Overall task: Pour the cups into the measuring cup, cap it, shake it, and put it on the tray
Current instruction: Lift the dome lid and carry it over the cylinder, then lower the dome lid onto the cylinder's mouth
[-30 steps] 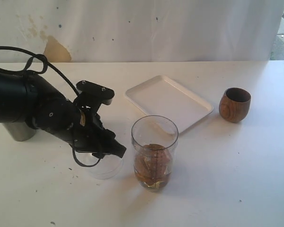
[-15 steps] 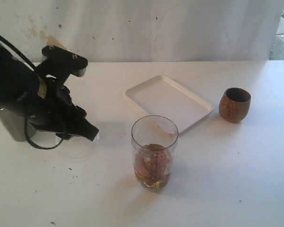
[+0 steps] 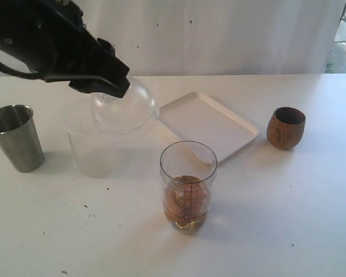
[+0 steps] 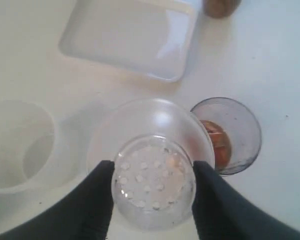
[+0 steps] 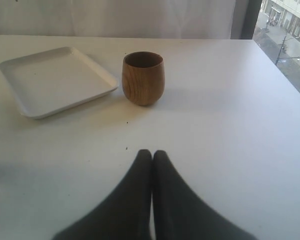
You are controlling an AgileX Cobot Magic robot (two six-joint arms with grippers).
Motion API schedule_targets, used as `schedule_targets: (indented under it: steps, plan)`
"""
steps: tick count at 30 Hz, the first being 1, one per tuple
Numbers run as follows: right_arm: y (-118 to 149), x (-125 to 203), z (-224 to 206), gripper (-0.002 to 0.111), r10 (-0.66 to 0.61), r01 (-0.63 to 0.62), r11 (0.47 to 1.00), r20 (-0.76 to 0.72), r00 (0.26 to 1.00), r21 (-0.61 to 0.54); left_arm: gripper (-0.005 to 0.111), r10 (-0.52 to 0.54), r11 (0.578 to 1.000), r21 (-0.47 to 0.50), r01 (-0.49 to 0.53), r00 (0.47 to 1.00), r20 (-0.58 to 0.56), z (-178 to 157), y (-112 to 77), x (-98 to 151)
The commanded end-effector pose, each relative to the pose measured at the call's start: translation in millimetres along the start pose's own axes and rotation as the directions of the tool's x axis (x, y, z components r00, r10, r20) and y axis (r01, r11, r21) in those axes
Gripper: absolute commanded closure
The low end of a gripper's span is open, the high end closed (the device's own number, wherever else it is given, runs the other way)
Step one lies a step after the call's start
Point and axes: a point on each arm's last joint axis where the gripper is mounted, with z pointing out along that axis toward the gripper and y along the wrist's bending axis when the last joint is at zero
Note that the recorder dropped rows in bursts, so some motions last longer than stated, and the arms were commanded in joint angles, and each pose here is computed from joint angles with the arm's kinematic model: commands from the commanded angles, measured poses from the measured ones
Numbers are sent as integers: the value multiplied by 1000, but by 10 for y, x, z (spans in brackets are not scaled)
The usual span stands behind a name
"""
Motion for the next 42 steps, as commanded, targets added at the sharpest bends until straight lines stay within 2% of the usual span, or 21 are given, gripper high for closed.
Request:
schedule_targets:
  steps: [1, 5, 10, 18, 25, 35, 39, 42]
  plan:
    - [2, 0, -2, 108, -14, 14, 1000, 12, 1000, -4, 107, 66, 996, 72, -62, 996, -63, 110, -219, -40]
    - [2, 0, -2, 108, -14, 14, 1000, 12, 1000, -4, 107, 113, 989, 110, -101, 988, -110, 318, -406, -46]
    - [2, 0, -2, 108, -14, 14, 1000, 12, 1000, -4, 107, 122, 985, 138, -104, 984, -133, 480, -506, -69]
    - [2, 0, -2, 108, -14, 14, 1000, 12, 1000, -4, 107, 120, 984, 139, -111, 991, -61, 487, -521, -188]
    - [2, 0, -2, 108, -14, 14, 1000, 12, 1000, -4, 107, 141, 979, 171, -114, 978, -154, 721, -547, -121]
    - [2, 0, -2, 108, -14, 14, 1000, 12, 1000, -4, 107, 130, 980, 164, -115, 988, -85, 754, -550, -186]
    - [2, 0, -2, 108, -14, 14, 1000, 12, 1000, -4, 107, 130, 980, 164, -115, 988, -88, 757, -550, -184]
    - [2, 0, -2, 108, -14, 14, 1000, 12, 1000, -4, 107, 147, 979, 164, -125, 980, -131, 858, -546, -148]
